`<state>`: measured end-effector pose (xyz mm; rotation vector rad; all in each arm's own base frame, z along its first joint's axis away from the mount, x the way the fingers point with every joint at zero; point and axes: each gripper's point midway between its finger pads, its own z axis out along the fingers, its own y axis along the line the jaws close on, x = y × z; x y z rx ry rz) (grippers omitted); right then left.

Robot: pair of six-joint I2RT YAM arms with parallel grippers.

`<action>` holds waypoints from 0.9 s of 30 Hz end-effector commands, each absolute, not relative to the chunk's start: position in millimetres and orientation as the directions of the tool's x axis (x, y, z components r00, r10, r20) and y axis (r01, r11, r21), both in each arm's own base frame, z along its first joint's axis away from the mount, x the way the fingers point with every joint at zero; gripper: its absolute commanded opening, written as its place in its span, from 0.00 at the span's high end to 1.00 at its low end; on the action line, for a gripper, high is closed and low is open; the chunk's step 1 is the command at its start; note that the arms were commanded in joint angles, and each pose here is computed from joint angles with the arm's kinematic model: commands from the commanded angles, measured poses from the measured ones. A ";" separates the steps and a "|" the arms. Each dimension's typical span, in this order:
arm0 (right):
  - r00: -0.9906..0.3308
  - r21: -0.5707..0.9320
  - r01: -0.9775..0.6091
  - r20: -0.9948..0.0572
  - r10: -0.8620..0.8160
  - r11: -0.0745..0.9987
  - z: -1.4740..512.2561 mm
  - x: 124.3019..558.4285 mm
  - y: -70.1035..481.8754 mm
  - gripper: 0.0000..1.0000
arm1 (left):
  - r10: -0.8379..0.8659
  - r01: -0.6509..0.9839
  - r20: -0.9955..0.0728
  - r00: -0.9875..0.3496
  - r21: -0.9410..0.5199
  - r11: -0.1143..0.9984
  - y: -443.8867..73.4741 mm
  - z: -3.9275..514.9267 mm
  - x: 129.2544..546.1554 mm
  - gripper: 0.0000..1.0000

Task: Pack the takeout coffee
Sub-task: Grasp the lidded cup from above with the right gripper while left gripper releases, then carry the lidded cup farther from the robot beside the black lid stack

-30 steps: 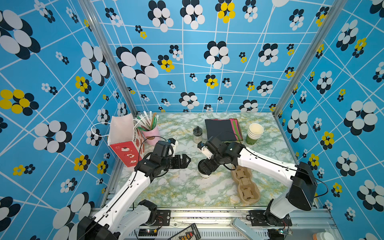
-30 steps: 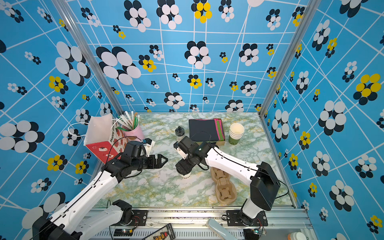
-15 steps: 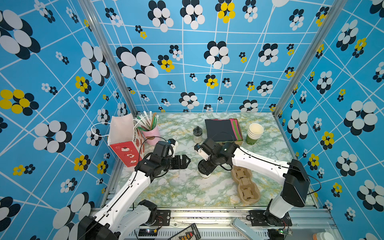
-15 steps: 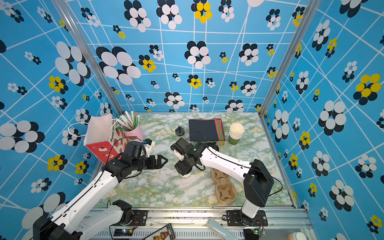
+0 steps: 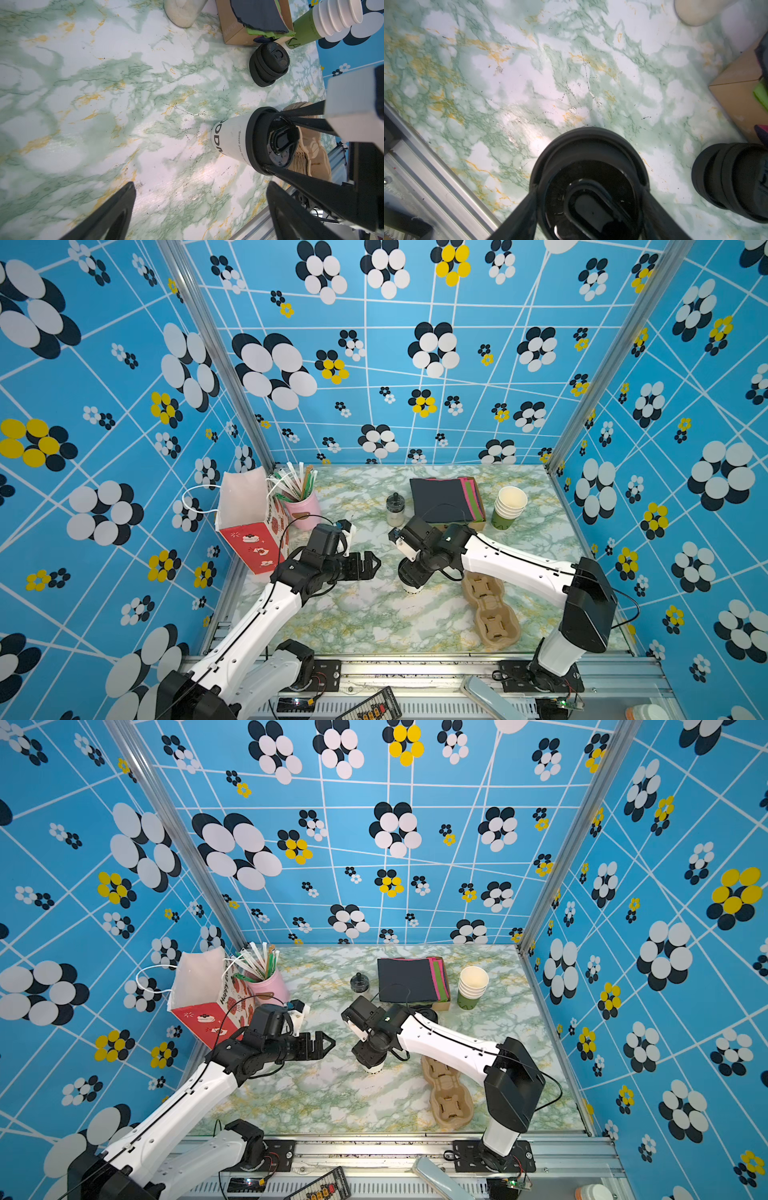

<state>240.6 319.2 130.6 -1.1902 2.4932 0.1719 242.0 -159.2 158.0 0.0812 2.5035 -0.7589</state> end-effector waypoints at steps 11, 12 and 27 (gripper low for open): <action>-0.670 -0.025 -0.660 -0.435 -0.602 0.751 140.8 299.3 303.5 0.36 | -0.093 0.191 -0.494 -0.865 -0.494 0.848 -155.1 152.9 241.5 0.01; -0.671 -0.031 -0.656 -0.434 -0.602 0.754 140.7 304.9 303.1 0.36 | -0.092 0.191 -0.494 -0.864 -0.492 0.849 -154.7 152.8 241.2 0.01; -0.725 -0.006 -0.597 -0.426 -0.542 0.802 130.4 374.9 301.8 0.36 | -0.093 0.191 -0.496 -0.863 -0.491 0.850 -153.2 151.8 239.7 0.01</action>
